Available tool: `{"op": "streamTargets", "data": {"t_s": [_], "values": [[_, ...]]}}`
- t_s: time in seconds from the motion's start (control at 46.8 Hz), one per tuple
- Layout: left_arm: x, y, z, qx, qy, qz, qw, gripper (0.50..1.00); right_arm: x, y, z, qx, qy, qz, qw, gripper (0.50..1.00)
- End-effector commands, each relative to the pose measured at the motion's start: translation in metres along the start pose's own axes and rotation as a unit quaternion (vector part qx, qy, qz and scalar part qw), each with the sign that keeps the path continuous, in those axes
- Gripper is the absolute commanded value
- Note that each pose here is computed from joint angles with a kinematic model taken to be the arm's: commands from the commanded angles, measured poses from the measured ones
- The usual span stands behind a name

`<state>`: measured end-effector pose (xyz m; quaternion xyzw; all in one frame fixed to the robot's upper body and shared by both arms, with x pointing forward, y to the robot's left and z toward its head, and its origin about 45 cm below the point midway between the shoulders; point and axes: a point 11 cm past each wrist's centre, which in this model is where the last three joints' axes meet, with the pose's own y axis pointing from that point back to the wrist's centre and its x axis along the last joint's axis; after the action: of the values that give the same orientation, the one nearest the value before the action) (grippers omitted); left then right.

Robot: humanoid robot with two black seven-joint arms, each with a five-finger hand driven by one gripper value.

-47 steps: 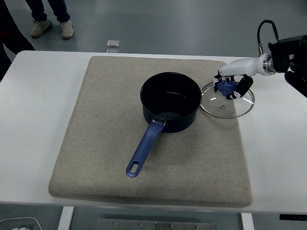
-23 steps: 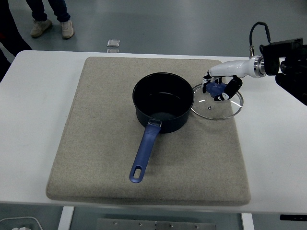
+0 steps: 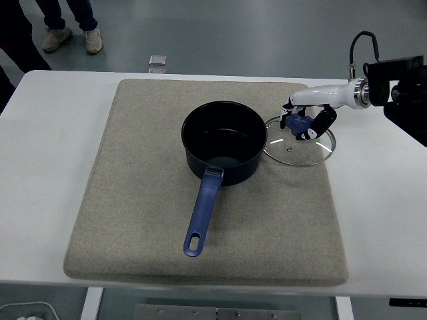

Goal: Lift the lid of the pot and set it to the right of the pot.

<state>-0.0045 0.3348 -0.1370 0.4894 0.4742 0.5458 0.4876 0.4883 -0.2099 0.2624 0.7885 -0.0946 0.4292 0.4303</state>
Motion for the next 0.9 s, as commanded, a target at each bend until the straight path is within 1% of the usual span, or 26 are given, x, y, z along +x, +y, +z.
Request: {"op": "streamTargets", "data": {"t_s": [0.0,0.043,0.107,0.128,0.15,0.171,0.47,0.598,0.684,0.812,0.876], "values": [[0.0,0.0,0.0,0.0,0.0,0.0,1.0,1.0,-0.001,0.0,-0.001,0.001,-0.002,-0.002,1.0,0.813],[0.0,0.0,0.0,0.0,0.0,0.0,1.0,1.0,-0.001,0.0,-0.001,0.001,-0.002,-0.002,1.0,0.844],[0.0,0.0,0.0,0.0,0.0,0.0,1.0,1.0,0.0,0.0,-0.001,0.001,-0.002,-0.001,1.0,0.866],[0.0,0.0,0.0,0.0,0.0,0.0,1.0,1.0,-0.001,-0.001,-0.001,0.002,-0.002,-0.002,1.0,0.882],[0.0,0.0,0.0,0.0,0.0,0.0,1.0,1.0,0.0,-0.001,-0.001,0.002,-0.003,-0.001,1.0,0.909],[0.0,0.0,0.0,0.0,0.0,0.0,1.0,1.0,-0.001,-0.001,-0.001,0.002,-0.002,-0.002,1.0,0.915],[0.0,0.0,0.0,0.0,0.0,0.0,1.0,1.0,0.0,0.0,0.0,0.0,-0.001,-0.001,1.0,0.917],[0.0,0.0,0.0,0.0,0.0,0.0,1.0,1.0,0.004,0.003,0.001,-0.001,-0.001,0.003,1.0,0.917],[0.0,0.0,0.0,0.0,0.0,0.0,1.0,1.0,0.01,0.008,0.003,-0.005,0.002,0.008,1.0,0.917],[0.0,0.0,0.0,0.0,0.0,0.0,1.0,1.0,0.035,0.017,0.0,-0.01,0.019,0.027,0.999,0.917],[0.0,0.0,0.0,0.0,0.0,0.0,1.0,1.0,0.043,0.022,0.0,-0.013,0.025,0.032,0.999,0.917]]}}
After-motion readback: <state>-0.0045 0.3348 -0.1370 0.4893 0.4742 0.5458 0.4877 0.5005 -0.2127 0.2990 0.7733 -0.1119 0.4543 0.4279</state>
